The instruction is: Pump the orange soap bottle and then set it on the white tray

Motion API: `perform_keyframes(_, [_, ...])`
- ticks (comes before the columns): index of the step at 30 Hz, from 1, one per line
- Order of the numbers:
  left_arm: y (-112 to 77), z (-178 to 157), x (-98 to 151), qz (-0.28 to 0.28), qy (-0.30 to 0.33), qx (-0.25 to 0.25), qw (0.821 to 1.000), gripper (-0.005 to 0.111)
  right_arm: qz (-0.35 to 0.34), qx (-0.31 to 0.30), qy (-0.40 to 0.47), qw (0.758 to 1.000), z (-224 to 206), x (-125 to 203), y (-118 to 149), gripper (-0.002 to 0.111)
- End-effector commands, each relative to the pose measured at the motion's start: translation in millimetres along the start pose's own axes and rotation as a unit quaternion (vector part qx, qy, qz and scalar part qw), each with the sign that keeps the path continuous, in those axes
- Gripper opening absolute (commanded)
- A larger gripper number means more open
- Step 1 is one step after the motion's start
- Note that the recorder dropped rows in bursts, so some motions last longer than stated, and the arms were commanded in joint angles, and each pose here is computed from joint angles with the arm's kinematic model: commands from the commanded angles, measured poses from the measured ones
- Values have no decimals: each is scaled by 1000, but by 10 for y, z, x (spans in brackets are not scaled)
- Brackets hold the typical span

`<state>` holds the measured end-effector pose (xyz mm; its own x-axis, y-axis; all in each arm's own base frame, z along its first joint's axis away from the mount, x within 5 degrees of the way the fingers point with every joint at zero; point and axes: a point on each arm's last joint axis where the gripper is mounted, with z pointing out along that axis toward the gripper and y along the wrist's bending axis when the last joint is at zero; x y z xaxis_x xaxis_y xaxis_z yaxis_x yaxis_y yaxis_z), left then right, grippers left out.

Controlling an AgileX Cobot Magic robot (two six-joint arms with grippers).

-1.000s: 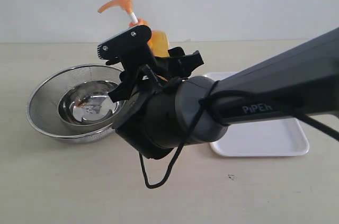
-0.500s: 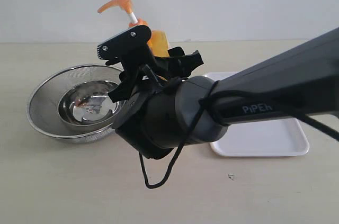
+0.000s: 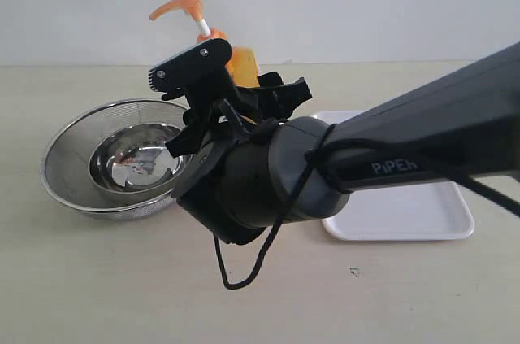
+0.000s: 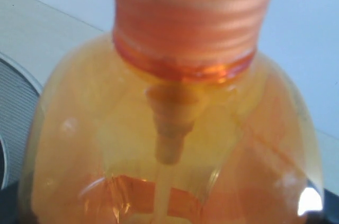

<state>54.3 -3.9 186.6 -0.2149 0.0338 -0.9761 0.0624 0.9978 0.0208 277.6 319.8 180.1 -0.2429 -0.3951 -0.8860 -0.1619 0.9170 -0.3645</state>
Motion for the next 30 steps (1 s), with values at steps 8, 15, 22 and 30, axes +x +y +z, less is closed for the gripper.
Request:
perform_keyframes(8, [10, -1, -62, 10, -40, -7, 999, 5, -2, 12, -31, 999, -29, -142, -53, 0])
perform_keyframes(15, [23, -25, -207, 10, -120, -14, 993, 5, -2, 12, -31, 999, -29, -142, -53, 0])
perform_keyframes(22, [26, -37, -249, 6, -144, -16, 989, 5, -2, 12, -31, 999, -29, -142, -53, 0])
perform_keyframes(30, [32, 18, -308, -9, -136, -16, 991, 5, -2, 12, -31, 999, -29, -142, -53, 0])
